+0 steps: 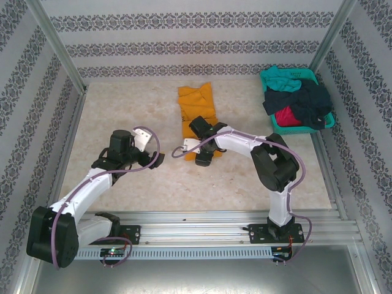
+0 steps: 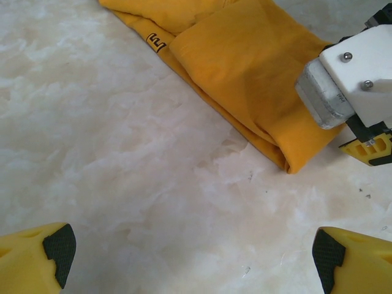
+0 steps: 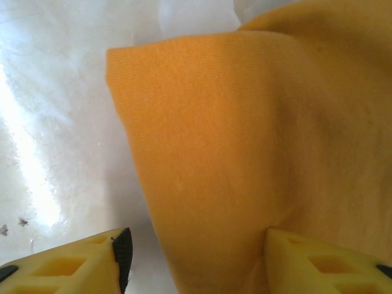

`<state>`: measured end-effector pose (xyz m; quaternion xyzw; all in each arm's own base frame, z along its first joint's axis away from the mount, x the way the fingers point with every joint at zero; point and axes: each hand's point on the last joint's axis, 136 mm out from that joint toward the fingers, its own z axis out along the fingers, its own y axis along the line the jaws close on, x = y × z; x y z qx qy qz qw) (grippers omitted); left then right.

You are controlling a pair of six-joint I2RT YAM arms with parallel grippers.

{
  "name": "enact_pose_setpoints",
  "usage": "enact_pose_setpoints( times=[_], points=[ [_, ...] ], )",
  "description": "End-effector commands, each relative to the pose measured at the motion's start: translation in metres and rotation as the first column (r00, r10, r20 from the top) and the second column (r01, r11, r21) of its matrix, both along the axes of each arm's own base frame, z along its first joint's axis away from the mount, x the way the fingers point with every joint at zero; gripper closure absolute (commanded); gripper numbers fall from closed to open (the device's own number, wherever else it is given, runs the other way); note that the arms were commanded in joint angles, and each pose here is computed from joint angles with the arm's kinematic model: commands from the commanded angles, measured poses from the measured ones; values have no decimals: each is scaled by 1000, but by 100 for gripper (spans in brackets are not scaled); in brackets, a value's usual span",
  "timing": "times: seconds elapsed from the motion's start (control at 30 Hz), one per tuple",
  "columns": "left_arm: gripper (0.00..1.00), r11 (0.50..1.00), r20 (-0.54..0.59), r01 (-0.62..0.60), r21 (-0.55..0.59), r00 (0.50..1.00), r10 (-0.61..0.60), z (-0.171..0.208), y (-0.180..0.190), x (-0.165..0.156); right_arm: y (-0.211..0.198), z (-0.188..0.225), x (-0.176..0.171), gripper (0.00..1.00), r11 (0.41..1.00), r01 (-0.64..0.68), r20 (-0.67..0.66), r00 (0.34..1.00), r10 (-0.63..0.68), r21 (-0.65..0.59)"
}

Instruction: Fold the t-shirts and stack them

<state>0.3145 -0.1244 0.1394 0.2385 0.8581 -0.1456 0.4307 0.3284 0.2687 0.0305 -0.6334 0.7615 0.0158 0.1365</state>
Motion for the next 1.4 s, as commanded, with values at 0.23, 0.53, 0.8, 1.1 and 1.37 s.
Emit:
enact_pose_setpoints(
  times=[0.23,0.53,0.8,1.1,1.37],
  points=[
    [0,999,-15,-49,-9,999,49,-4,7,-2,-3,-21,-1,75,999,-20,-11,1000,20,-35],
    [0,936,-89,-343,-79,938,336,11,32,22,-6,8,-29,100,1000,23,-51,998,-22,18],
    [0,794,-376,-578,-186,789,486,3,15,51,-12,45,-83,100,989,107,-150,985,-91,103],
    [1,747,-562,-609,-266,727,394,-32,-47,75,-13,82,-129,100,980,135,-257,962,-94,146],
    [22,697,-698,-659,-281,639,323,-70,-80,90,-12,106,-146,100,987,81,-308,951,-34,141]
  ],
)
